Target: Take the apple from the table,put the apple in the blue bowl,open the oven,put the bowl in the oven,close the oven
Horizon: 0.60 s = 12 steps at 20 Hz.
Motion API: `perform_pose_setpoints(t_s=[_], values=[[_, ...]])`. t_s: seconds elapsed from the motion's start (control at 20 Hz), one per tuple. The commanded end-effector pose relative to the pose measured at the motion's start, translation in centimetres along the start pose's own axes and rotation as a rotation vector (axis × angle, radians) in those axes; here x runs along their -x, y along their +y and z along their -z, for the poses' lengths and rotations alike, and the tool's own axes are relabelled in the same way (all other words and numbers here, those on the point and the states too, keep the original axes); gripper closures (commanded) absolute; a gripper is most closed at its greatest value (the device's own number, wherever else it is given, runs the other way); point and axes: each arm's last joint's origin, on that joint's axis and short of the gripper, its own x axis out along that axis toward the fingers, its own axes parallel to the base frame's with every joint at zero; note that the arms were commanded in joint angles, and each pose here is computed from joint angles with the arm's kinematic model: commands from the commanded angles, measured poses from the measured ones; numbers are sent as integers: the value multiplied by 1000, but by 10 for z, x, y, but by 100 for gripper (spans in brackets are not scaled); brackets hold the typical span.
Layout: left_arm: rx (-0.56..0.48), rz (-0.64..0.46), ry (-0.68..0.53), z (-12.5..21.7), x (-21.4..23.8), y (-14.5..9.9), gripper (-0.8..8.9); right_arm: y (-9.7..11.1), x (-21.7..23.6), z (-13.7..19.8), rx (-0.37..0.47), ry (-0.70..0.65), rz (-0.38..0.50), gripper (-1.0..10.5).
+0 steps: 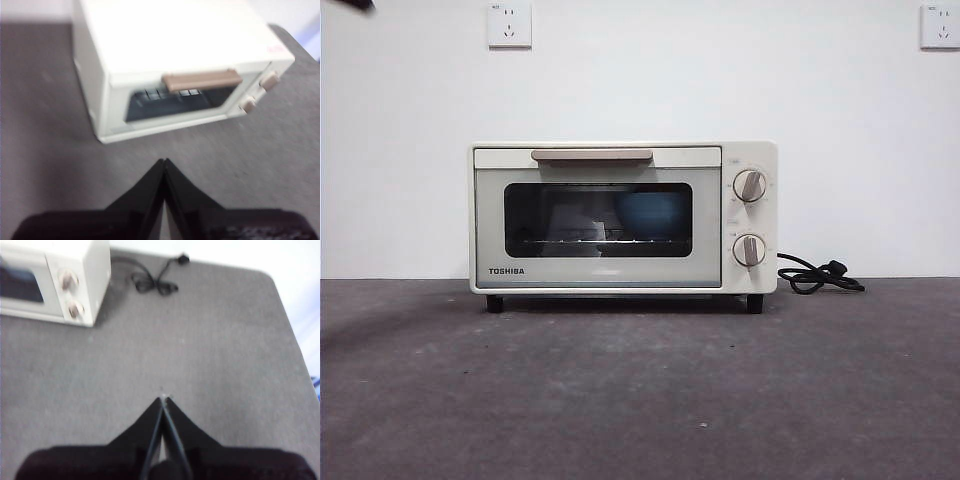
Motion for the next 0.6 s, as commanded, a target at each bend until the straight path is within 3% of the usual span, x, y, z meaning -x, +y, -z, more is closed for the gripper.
perform_pose_setpoints(t_s=[0.05,0.35,0.6], values=[[-74,-60,-62,1,23,-9,817,2,-5,1,3,36,8,946],[-113,-96,-162,4,56,-24,817,6,-12,1,39,105,15,946],[-117,-96,-170,4,59,-25,818,11,-21,-4,60,143,19,946]])
